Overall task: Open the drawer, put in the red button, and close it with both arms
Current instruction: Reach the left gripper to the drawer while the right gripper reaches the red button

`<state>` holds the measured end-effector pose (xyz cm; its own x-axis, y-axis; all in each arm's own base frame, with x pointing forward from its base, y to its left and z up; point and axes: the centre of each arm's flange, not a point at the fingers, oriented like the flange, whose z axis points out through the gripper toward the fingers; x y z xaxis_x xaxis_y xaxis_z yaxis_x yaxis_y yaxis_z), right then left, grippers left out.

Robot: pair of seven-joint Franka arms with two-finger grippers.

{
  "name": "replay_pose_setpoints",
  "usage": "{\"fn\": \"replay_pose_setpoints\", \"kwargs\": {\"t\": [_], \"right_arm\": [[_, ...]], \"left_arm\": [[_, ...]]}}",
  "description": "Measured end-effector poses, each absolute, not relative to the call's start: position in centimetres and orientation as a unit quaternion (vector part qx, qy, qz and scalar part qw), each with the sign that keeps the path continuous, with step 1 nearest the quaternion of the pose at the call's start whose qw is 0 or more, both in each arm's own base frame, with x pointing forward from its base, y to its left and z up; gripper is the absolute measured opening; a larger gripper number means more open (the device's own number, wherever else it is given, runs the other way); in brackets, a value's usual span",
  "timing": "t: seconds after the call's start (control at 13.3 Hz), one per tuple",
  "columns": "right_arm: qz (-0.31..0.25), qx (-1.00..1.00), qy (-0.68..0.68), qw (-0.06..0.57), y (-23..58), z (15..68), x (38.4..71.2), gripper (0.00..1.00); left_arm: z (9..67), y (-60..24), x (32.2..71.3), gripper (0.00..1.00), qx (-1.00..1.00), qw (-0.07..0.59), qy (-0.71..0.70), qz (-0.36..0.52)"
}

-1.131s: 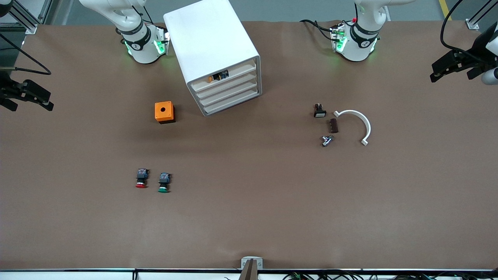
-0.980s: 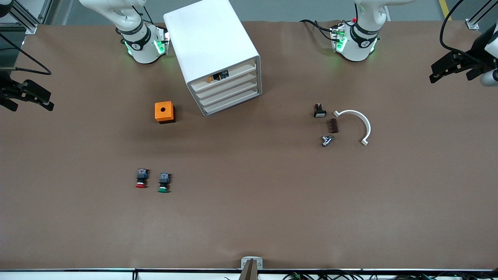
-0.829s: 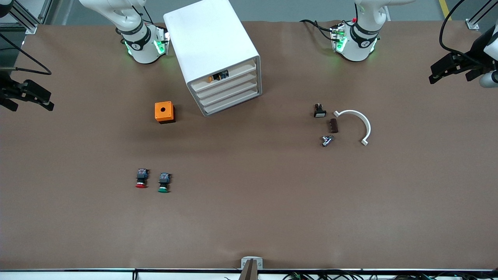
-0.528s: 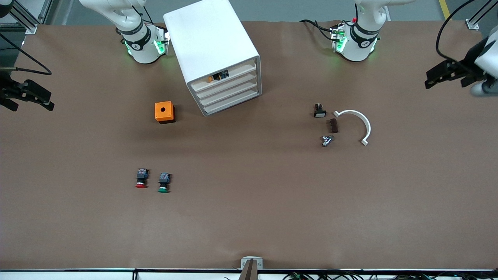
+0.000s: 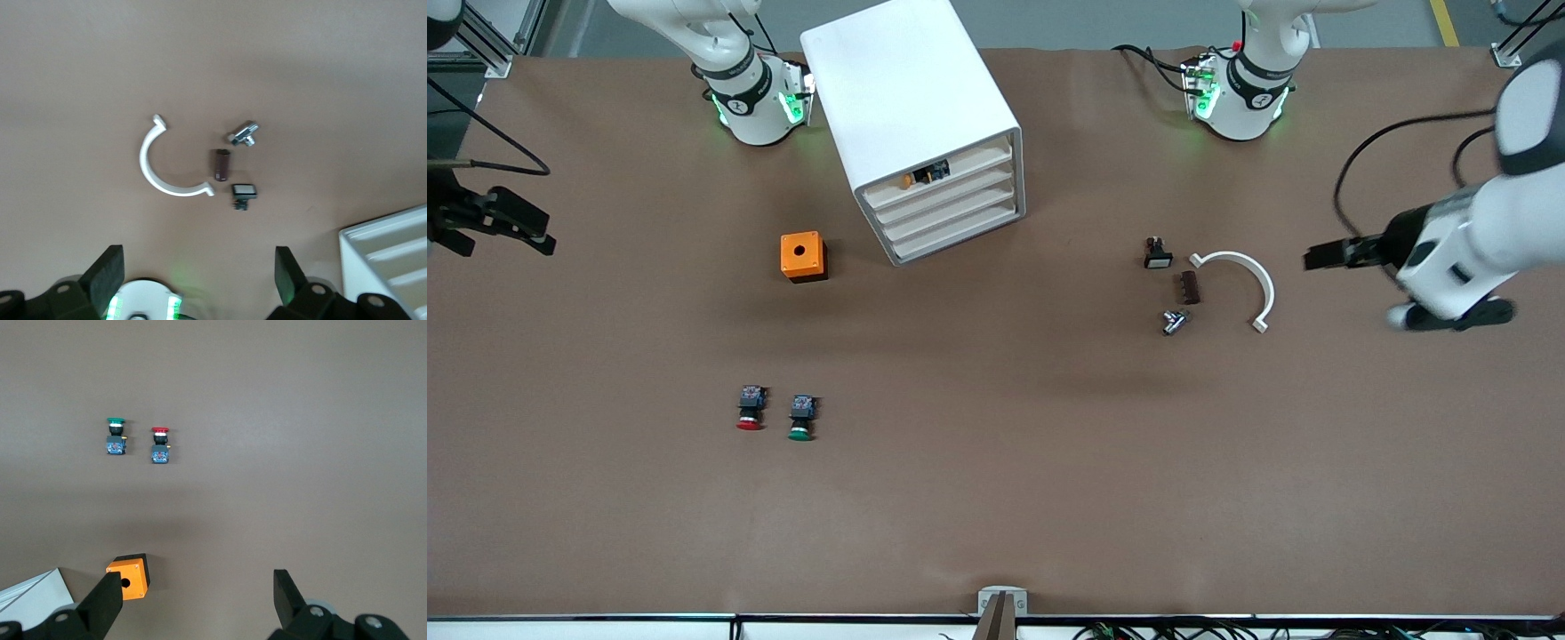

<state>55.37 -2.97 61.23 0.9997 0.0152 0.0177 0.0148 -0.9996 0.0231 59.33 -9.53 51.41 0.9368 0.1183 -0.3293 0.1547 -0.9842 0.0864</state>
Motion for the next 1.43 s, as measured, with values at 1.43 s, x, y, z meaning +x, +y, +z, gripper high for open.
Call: {"fn": "replay_pose_setpoints", "kwargs": {"t": [1.43], "right_arm": [[-0.051, 0.999, 0.006, -0.017, 1.5, 30.7, 66.9, 1.00]], "left_arm": [[23.1, -38.3, 54.2, 1.00, 0.762, -0.100, 0.482, -0.421]]}}
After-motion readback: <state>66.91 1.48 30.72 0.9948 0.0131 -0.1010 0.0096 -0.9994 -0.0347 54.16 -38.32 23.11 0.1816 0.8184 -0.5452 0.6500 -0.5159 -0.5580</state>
